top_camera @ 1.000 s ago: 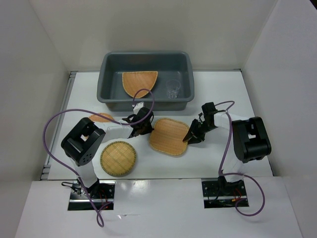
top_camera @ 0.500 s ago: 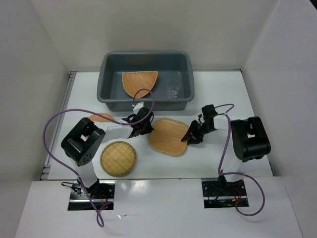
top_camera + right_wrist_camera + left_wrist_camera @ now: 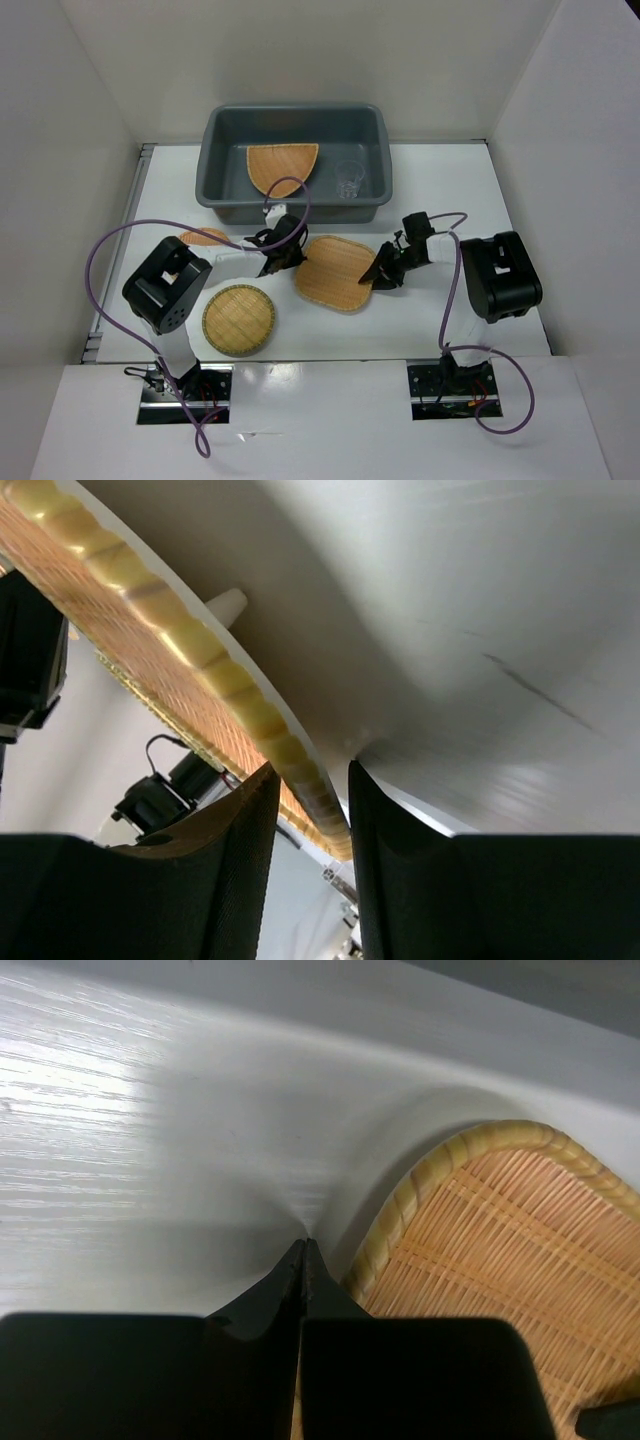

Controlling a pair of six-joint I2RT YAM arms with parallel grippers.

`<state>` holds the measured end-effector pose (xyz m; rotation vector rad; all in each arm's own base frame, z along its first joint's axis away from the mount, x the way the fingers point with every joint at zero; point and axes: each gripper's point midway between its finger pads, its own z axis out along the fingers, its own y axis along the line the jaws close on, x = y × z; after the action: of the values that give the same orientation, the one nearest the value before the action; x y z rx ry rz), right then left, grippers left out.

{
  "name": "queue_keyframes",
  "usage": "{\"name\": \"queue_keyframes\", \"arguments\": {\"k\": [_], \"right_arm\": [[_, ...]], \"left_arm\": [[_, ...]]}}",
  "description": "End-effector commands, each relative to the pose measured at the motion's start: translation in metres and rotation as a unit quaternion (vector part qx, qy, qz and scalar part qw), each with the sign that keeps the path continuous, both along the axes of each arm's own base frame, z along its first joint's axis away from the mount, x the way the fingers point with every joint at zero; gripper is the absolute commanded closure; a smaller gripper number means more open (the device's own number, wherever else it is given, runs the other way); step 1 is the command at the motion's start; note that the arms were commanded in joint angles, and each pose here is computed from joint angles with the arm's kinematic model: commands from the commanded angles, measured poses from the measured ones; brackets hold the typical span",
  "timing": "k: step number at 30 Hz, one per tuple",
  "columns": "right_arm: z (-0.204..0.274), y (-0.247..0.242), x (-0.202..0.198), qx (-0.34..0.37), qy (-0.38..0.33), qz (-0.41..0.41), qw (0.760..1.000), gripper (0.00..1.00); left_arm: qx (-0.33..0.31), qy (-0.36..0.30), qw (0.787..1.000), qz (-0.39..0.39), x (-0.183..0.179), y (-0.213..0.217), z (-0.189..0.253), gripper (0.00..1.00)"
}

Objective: Place the mixed dishes into the plastic bin

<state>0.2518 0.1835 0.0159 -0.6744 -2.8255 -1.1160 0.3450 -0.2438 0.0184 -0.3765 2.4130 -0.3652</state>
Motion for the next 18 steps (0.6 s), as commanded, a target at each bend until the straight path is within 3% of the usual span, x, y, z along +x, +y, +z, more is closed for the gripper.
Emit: {"name": "queue_keyframes", "arguments": {"k": [1,8,9,10,13,15,17,18], "right_arm": [[-0.006,0.018,0.019,0.0,-0.05,0.011,0.999,0.62],[-0.01,0.019,0.023,-0.004,-0.049,0.006,0.999,0.68],[-0.007,0.02,0.027,-0.003,-0.055,0.006,0.998,0.71],[-0.012,0.018,0.027,-0.008,-0.05,0.004,0.999,0.83],[-0.014,0.016,0.027,-0.019,-0.046,0.01,0.999,0.99],[-0.015,0.013,0.025,-0.029,-0.045,0.011,0.999,1.0],[-0.013,0.013,0.023,-0.036,-0.049,0.017,0.998,1.0],[-0.01,0.011,0.019,-0.041,-0.045,0.016,0.998,1.0]], "left_arm": [[-0.021,0.024,0.999,-0.038,-0.015,-0.02,-0.004,1.0],[-0.021,0.024,0.999,-0.038,-0.015,-0.02,-0.004,1.0],[-0.021,0.024,0.999,-0.038,-0.015,-0.02,-0.004,1.0],[-0.021,0.024,0.999,-0.038,-0.015,-0.02,-0.004,1.0],[-0.018,0.023,0.999,-0.042,-0.015,-0.019,-0.004,1.0],[-0.011,0.025,0.999,-0.038,-0.015,-0.016,-0.005,1.0],[-0.008,0.023,0.999,-0.042,-0.014,-0.017,-0.003,0.91],[-0.008,0.023,0.999,-0.042,-0.014,-0.017,-0.003,0.67]]}}
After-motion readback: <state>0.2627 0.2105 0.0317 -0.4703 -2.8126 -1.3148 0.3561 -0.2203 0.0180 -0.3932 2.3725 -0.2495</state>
